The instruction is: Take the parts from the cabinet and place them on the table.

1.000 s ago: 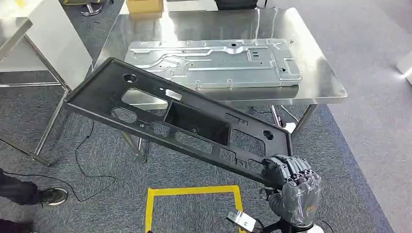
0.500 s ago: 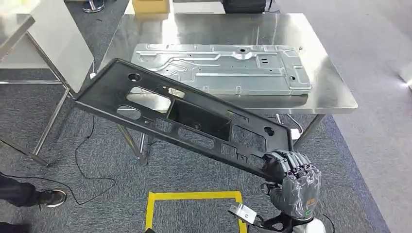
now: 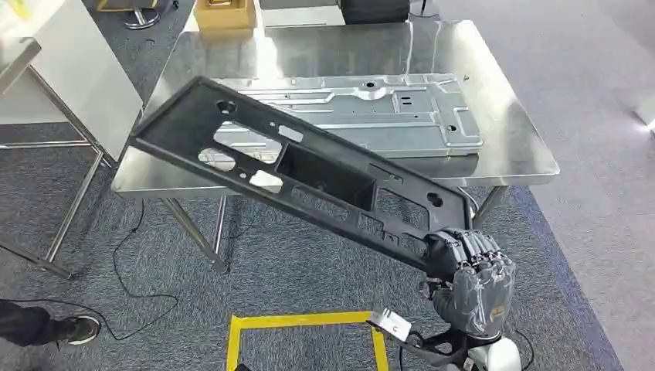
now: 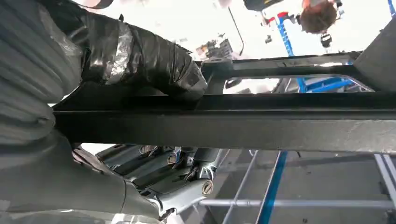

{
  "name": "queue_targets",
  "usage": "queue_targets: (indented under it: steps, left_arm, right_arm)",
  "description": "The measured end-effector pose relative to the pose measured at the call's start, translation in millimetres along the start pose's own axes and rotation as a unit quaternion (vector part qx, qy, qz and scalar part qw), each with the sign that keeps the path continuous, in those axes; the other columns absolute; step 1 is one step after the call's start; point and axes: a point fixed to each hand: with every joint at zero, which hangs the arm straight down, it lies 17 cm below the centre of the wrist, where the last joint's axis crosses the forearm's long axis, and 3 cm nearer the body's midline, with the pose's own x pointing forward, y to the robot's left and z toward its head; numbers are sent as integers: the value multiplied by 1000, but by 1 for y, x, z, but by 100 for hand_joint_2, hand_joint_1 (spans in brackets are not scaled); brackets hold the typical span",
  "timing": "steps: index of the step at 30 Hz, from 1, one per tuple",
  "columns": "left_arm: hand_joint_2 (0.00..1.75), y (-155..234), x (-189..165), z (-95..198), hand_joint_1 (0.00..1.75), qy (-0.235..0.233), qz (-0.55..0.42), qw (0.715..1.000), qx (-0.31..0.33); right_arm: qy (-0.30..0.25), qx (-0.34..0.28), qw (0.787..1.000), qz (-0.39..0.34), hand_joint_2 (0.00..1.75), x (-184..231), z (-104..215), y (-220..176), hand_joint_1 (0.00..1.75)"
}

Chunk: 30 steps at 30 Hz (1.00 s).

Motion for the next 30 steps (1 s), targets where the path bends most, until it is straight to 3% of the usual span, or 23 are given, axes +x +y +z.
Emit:
queue_targets:
  steps: [30]
  left_arm:
    - [175,-3,8,-2,0,-4,-16,1000,-9]
  right_arm:
    - [2,6,999,35,175,-22,-17,9,175]
